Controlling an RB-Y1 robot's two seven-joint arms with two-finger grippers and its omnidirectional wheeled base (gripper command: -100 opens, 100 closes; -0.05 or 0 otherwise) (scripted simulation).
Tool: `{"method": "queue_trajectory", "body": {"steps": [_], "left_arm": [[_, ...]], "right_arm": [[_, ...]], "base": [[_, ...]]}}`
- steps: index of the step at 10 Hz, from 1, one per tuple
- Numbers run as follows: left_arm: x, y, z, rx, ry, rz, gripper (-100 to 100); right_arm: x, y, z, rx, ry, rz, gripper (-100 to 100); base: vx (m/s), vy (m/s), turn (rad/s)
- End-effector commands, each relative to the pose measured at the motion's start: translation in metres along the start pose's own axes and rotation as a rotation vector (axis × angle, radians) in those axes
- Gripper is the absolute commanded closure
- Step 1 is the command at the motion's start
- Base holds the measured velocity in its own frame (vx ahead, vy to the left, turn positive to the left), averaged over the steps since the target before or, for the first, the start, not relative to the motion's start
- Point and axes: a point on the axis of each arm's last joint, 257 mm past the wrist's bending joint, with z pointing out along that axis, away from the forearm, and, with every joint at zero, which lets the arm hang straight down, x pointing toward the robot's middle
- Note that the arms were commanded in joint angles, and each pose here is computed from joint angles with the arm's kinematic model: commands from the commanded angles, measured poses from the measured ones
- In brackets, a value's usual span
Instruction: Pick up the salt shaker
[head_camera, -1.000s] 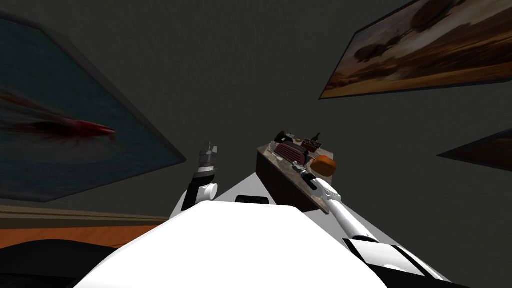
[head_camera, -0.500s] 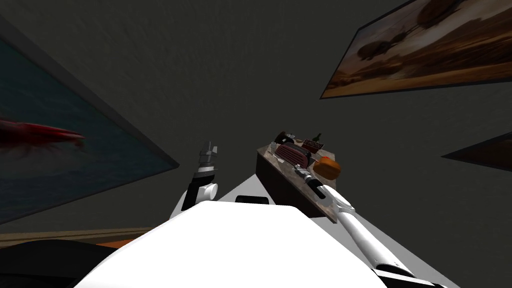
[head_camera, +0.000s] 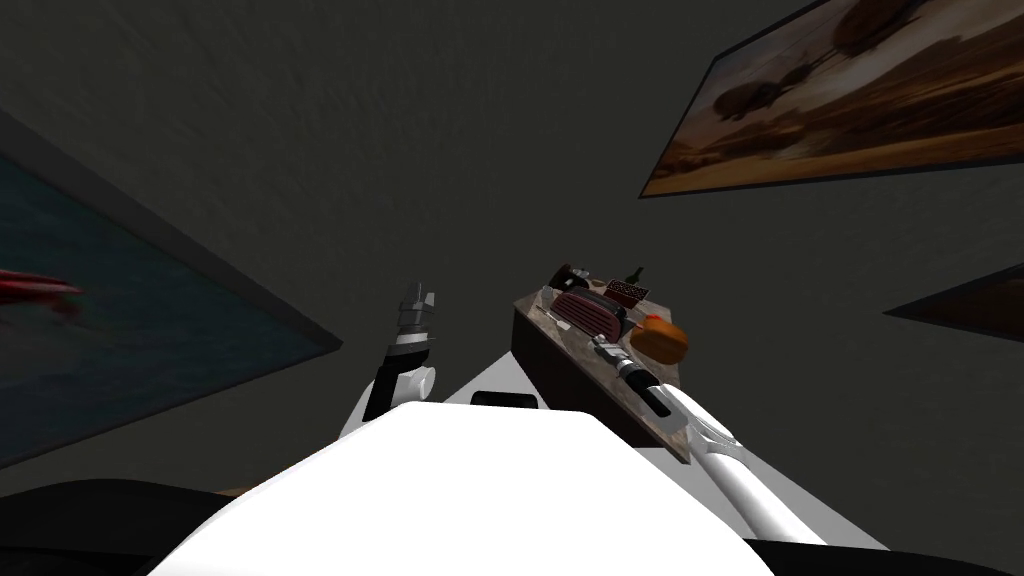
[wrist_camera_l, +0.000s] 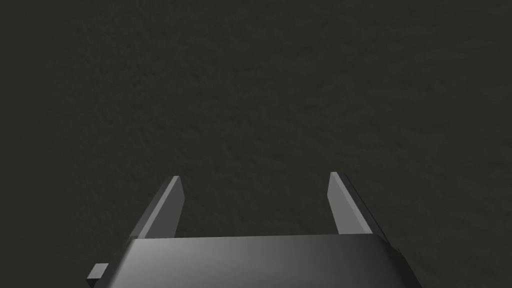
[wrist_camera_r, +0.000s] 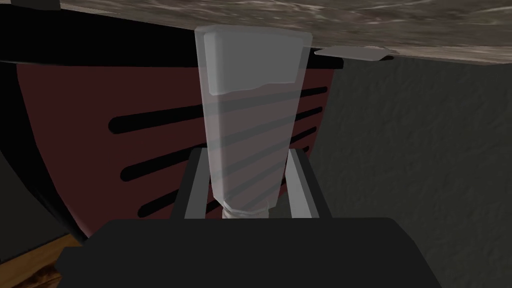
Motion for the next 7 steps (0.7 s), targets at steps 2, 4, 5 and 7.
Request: {"method": "queue_trajectory", "body": {"steps": [2, 4, 5, 7], "left_arm": [[0.000, 0.000, 0.000, 0.000, 0.000, 0.000, 0], [0.000, 0.000, 0.000, 0.000, 0.000, 0.000, 0], [0.000, 0.000, 0.000, 0.000, 0.000, 0.000, 0], [0.000, 0.000, 0.000, 0.000, 0.000, 0.000, 0]], "right_arm": [[0.007, 0.004, -0.019, -0.011, 0.014, -0.003, 100], [0.000, 0.010, -0.034, -0.031, 0.002, -0.009, 100], [0.007, 0.009, -0.039, -0.028, 0.015, -0.007, 100], [0.003, 0.010, -0.035, -0.028, 0.009, -0.008, 0]], "base": [[0.076, 0.025, -0.012], [0.088, 0.026, -0.052], [0.036, 0.014, 0.007], [0.004, 0.002, 0.001]]}}
